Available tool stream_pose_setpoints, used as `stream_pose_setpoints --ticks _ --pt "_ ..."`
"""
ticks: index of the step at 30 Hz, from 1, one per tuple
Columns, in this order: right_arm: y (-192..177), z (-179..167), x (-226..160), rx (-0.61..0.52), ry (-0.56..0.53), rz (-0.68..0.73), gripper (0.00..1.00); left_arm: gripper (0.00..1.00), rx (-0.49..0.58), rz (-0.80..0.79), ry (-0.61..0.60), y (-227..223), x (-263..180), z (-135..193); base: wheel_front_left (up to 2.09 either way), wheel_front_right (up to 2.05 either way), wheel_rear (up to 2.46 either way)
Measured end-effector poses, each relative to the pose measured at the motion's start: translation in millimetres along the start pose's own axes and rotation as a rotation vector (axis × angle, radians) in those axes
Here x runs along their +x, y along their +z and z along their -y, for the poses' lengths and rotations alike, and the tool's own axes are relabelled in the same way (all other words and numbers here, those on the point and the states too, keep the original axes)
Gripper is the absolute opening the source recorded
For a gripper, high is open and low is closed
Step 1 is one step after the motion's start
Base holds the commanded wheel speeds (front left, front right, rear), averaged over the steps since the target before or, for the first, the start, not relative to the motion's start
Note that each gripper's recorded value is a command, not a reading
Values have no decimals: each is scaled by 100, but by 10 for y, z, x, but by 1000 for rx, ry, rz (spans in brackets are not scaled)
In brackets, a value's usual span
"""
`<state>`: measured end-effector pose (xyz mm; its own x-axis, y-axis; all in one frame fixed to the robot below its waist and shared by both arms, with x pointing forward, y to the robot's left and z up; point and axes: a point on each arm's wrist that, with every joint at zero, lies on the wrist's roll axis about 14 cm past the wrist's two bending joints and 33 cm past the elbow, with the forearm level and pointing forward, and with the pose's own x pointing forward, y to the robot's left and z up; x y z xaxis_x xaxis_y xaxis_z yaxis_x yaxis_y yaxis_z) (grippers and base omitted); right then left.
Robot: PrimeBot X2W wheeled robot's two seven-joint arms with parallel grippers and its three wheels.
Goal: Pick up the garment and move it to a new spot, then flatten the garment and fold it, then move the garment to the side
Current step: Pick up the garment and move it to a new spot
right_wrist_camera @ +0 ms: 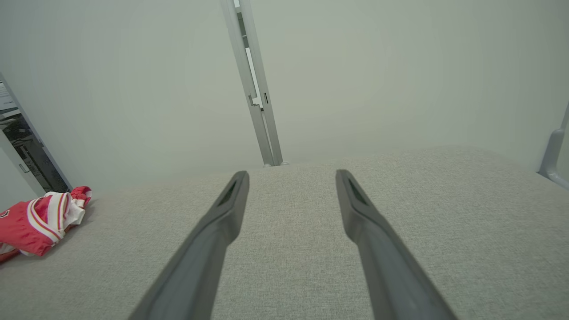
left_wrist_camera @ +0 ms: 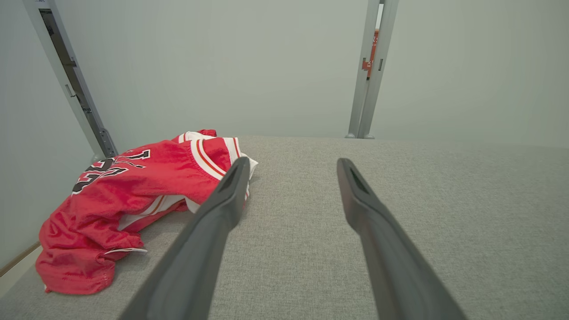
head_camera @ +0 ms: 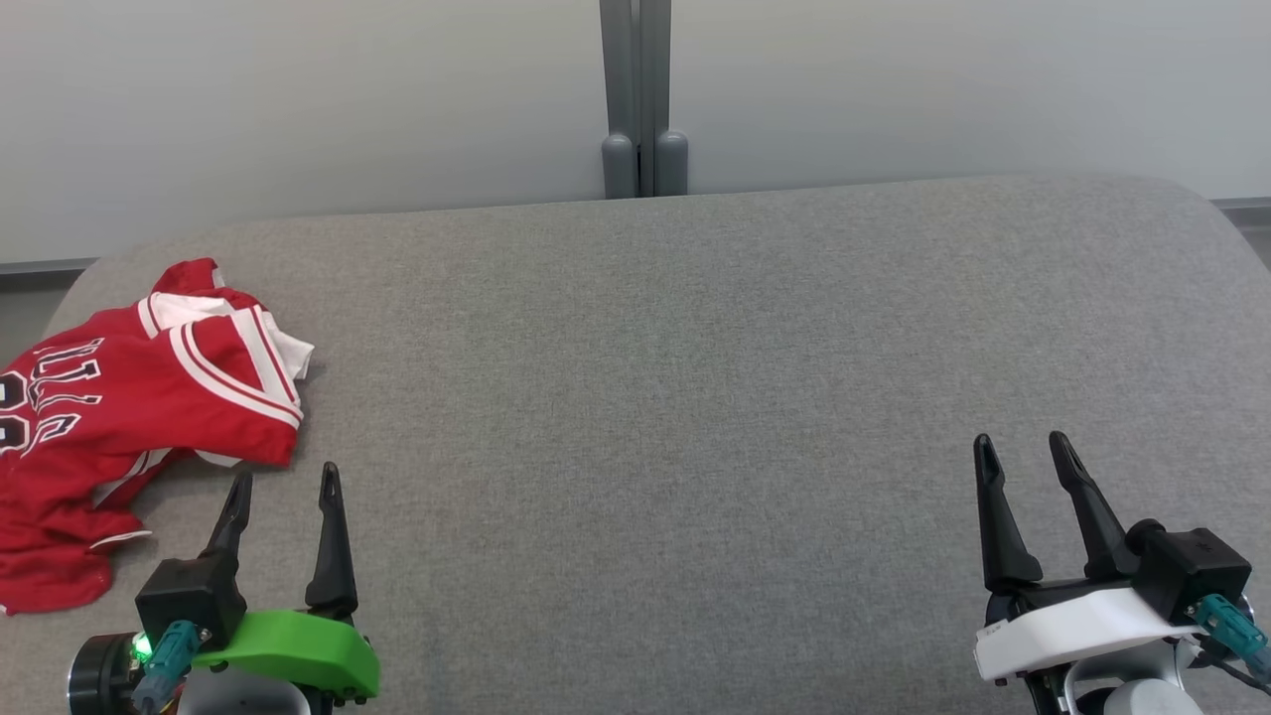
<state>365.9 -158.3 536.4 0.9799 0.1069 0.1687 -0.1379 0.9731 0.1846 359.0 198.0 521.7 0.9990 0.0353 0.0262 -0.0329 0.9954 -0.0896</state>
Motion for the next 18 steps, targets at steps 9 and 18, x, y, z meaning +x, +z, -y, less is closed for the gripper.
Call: stream_pose_setpoints --ticks 9,18 --pt "-57 -135 54 18 41 -13 100 100 19 3 44 8 -55 -174 0 0 0" --pt "-191 -408 163 42 123 -46 100 100 36 5 131 26 -219 -489 0 0 0"
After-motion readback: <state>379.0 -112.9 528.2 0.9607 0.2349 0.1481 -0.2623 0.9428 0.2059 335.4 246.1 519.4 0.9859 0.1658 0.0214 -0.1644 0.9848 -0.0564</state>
